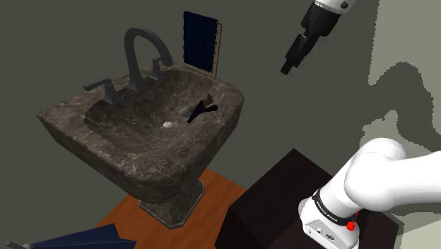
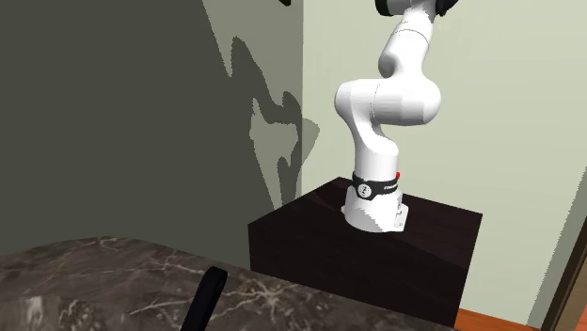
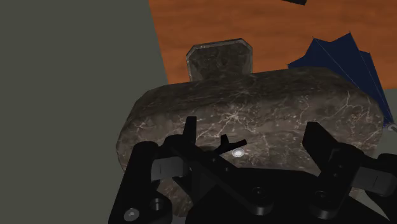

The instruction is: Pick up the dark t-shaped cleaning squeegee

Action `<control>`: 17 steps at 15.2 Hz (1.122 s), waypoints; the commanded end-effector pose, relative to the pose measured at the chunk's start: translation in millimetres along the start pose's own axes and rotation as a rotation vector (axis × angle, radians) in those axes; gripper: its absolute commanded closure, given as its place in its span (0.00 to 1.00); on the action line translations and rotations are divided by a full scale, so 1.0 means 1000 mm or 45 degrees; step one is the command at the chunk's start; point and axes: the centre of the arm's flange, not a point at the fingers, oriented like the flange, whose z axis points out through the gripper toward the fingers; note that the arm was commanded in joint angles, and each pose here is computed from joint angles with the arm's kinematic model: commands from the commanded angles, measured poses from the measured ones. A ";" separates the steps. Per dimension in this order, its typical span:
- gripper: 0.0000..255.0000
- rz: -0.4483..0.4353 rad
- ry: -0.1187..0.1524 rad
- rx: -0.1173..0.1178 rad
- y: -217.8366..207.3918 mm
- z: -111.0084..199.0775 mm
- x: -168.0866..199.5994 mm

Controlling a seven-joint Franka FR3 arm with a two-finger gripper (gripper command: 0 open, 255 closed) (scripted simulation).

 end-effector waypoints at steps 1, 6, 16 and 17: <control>0.00 0.000 0.000 0.000 0.000 0.000 0.000; 0.00 -0.084 0.019 -0.059 -0.010 0.054 0.036; 0.00 -0.251 0.057 -0.177 -0.030 0.161 0.109; 0.00 -0.268 0.061 -0.189 -0.031 0.171 0.116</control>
